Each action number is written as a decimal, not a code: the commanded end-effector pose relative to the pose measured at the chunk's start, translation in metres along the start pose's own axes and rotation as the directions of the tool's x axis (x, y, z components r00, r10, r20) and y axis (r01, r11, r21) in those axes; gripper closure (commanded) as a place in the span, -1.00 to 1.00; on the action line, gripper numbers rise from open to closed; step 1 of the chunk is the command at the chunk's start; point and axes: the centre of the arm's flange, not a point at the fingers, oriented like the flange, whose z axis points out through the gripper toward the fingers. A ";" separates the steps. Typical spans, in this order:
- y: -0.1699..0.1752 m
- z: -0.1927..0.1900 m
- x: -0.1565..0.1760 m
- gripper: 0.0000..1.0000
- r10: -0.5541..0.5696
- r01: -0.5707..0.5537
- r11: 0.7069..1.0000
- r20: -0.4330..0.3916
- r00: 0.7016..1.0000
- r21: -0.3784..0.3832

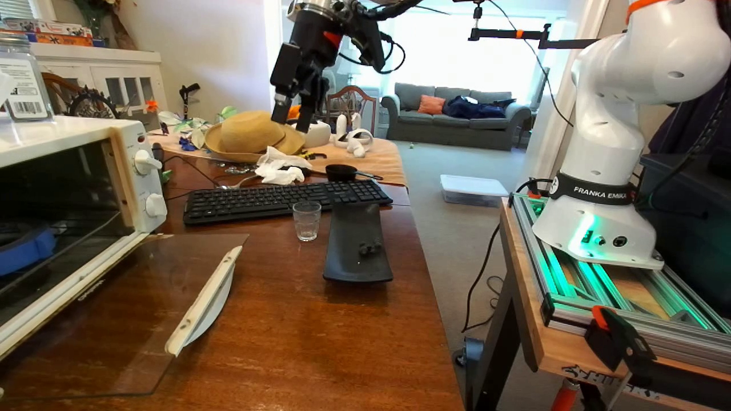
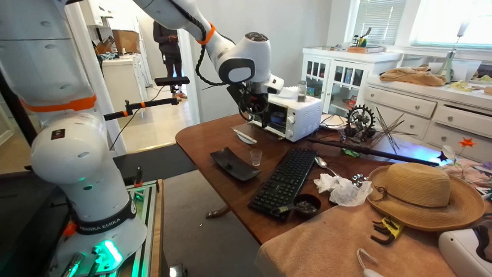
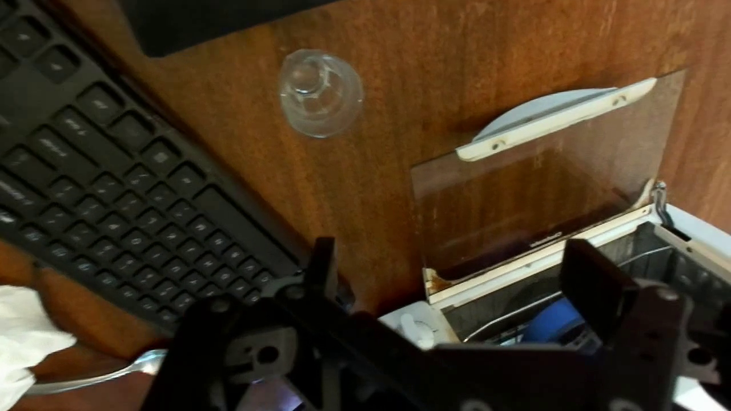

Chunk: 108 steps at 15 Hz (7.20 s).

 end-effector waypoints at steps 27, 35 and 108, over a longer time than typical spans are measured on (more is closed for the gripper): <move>-0.094 0.178 0.019 -1.00 -0.579 0.587 0.809 0.143 0.802 -0.019; -0.138 0.178 0.038 -1.00 -0.590 0.585 0.807 -0.056 0.806 -0.083; -0.150 0.257 0.125 -1.00 -0.290 0.237 0.957 -0.543 0.788 -0.167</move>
